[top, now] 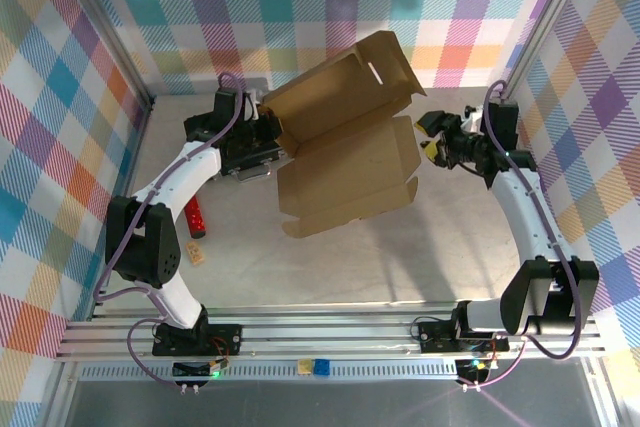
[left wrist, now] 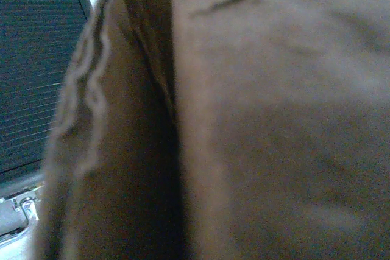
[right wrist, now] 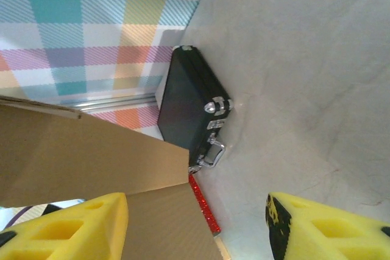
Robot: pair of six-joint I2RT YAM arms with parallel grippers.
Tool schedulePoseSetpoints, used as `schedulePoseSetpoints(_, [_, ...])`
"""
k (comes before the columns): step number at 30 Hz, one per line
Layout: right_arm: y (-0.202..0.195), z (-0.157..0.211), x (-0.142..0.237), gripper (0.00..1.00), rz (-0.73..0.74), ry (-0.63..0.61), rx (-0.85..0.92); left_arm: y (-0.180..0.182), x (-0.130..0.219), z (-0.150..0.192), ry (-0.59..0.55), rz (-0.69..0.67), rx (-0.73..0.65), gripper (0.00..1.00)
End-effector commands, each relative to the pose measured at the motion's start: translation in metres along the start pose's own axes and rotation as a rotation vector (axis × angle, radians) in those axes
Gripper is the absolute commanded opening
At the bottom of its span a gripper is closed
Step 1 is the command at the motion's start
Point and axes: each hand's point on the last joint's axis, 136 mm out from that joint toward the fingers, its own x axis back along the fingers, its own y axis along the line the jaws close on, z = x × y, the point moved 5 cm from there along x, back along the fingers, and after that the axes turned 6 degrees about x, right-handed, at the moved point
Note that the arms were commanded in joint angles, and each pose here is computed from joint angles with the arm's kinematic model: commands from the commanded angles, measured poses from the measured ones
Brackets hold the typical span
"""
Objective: Fold the paper box
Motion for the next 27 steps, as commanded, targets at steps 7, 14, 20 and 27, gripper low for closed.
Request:
schedulePoseSetpoints(7, [0.037, -0.004, -0.003, 0.62, -0.091, -0.003, 0.035, -0.007, 0.008, -0.010, -0.013, 0.025, 0.029, 0.00])
schedulePoseSetpoints(14, [0.041, -0.009, -0.017, 0.62, -0.085, 0.001, 0.038, -0.009, 0.008, -0.012, -0.018, 0.033, 0.028, 0.00])
schedulePoseSetpoints(20, [0.045, -0.013, -0.030, 0.62, -0.065, -0.020, 0.054, -0.008, 0.009, -0.011, -0.019, 0.030, 0.031, 0.00])
schedulePoseSetpoints(27, [0.039, -0.015, -0.026, 0.66, -0.062, -0.061, 0.069, -0.009, 0.009, -0.011, -0.015, 0.034, 0.041, 0.00])
